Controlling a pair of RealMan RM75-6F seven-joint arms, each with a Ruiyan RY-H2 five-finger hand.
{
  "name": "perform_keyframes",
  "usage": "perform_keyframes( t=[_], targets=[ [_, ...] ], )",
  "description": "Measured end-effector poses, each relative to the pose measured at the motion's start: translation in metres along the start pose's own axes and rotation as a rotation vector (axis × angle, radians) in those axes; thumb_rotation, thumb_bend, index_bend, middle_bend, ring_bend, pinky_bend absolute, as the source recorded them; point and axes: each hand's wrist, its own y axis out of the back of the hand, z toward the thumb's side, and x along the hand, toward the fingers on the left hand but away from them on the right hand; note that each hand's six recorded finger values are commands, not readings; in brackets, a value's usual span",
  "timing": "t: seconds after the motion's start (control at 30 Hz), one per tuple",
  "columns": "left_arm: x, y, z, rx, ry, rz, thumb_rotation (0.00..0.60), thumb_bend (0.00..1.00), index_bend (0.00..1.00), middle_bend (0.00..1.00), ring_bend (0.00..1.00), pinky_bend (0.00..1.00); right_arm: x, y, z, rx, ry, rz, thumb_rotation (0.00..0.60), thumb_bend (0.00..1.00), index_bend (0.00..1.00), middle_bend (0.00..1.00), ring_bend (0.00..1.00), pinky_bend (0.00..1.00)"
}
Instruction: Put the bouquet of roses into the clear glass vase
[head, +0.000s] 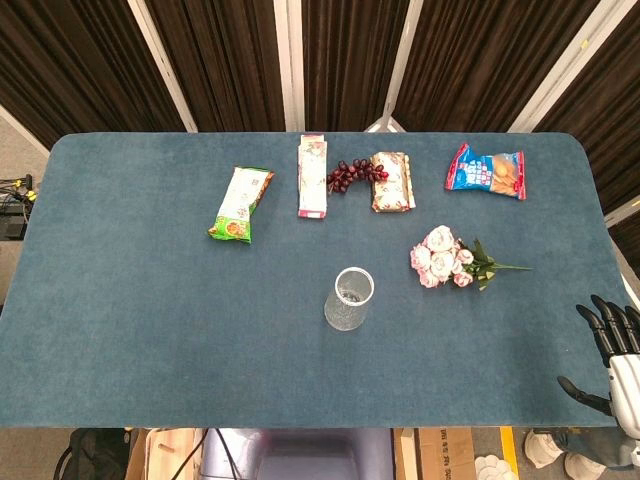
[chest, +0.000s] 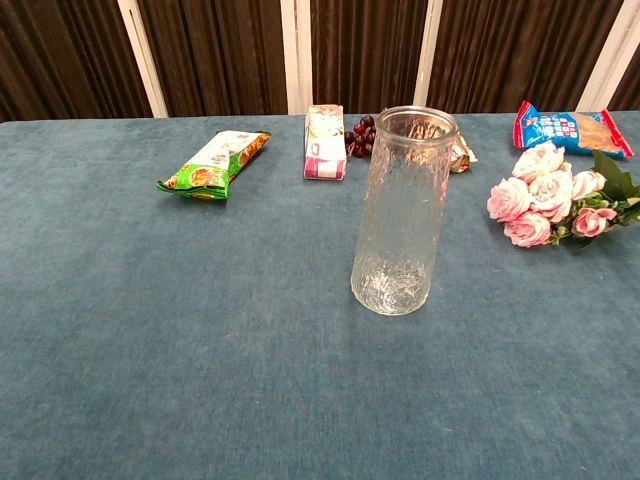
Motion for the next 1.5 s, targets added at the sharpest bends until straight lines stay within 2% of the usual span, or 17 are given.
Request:
perform_keyframes(
  t=[0.57, 0.97, 1.2, 1.5],
  targets=[
    [-0.002, 0.001, 0.000, 0.005, 0.001, 0.008, 0.600, 0.20, 0.08, 0.00, 0.00, 0.00, -0.001, 0.000, 0.001, -0.013, 0.001, 0.008, 0.600, 0.13, 0.12, 0.06, 0.05, 0.00],
    [-0.004, 0.007, -0.001, -0.007, -0.008, 0.042, 0.600, 0.20, 0.08, 0.00, 0.00, 0.00, -0.004, -0.010, 0.003, -0.051, 0.004, 0.063, 0.600, 0.13, 0.12, 0.06, 0.05, 0.00],
    [-0.003, 0.006, -0.001, -0.008, -0.010, 0.045, 0.600, 0.20, 0.08, 0.00, 0.00, 0.00, -0.026, -0.020, 0.001, -0.102, 0.014, 0.151, 0.600, 0.13, 0.12, 0.06, 0.05, 0.00],
    [-0.005, 0.010, 0.002, -0.006, -0.028, 0.073, 0.600, 0.20, 0.07, 0.00, 0.00, 0.00, -0.088, -0.035, -0.002, -0.123, -0.047, 0.297, 0.600, 0.09, 0.12, 0.05, 0.05, 0.00]
  ],
)
